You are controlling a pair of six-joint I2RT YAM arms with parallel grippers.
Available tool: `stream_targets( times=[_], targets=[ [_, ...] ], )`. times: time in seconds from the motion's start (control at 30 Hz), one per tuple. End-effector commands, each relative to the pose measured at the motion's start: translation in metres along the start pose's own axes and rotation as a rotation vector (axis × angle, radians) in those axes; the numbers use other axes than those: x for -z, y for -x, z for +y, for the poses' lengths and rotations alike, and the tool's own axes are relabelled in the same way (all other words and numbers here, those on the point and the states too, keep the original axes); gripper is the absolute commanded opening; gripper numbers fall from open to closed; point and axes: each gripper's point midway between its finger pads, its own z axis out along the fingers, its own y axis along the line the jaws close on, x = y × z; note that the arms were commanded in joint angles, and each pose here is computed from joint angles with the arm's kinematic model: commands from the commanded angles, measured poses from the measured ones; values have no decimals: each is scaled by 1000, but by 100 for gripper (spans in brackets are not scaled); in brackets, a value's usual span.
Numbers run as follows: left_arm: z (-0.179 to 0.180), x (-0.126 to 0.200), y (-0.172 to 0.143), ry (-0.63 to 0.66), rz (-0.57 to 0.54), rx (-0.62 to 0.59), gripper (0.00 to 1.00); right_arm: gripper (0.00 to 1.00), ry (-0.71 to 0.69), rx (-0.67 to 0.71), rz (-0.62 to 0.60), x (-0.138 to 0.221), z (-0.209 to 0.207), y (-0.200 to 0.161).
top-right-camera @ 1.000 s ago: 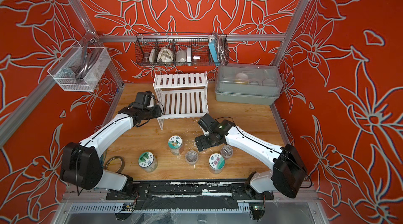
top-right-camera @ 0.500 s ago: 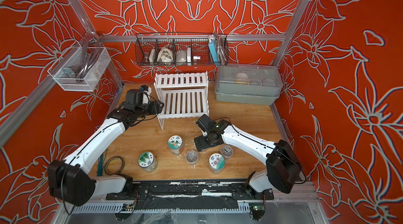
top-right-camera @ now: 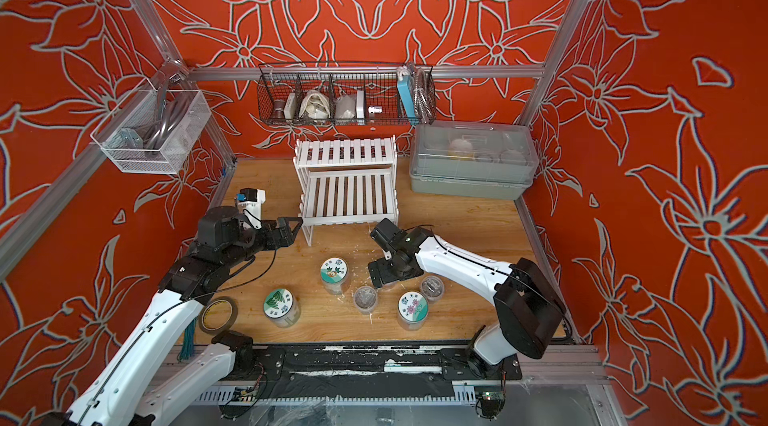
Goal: Place the seed container on the shelf
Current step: Pick up the seed jar at the center of the board.
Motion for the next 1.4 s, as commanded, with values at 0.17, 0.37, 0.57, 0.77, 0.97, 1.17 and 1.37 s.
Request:
stream_targets(
  times=[0.17, 0.37, 0.57, 0.77, 0.97, 1.17, 1.37],
  targets=[
    [-6, -1, 0, -37, 5, -6, 95, 99, -32, -29, -24, -2, -1, 11],
    [-4, -5, -4, -32, 15, -3, 95, 99, -61, -33, -24, -5, -5, 13],
    [-3, -7, -5, -29, 22, -3, 95, 92, -72, -36, -9, -10, -6, 13],
    [-2, -8, -7, -29, 30, 0, 95, 86, -72, -31, -5, -12, -5, 14],
    [-2, -10, -9, -32, 39, 8, 95, 79, -72, -27, -3, -10, -5, 14],
    [-1, -12, -11, -32, 48, 14, 95, 72, -77, 1, -9, 7, -5, 16],
    [-4, -13, -12, -50, 52, 16, 95, 67, -64, 11, -24, 28, -7, 19]
  ],
)
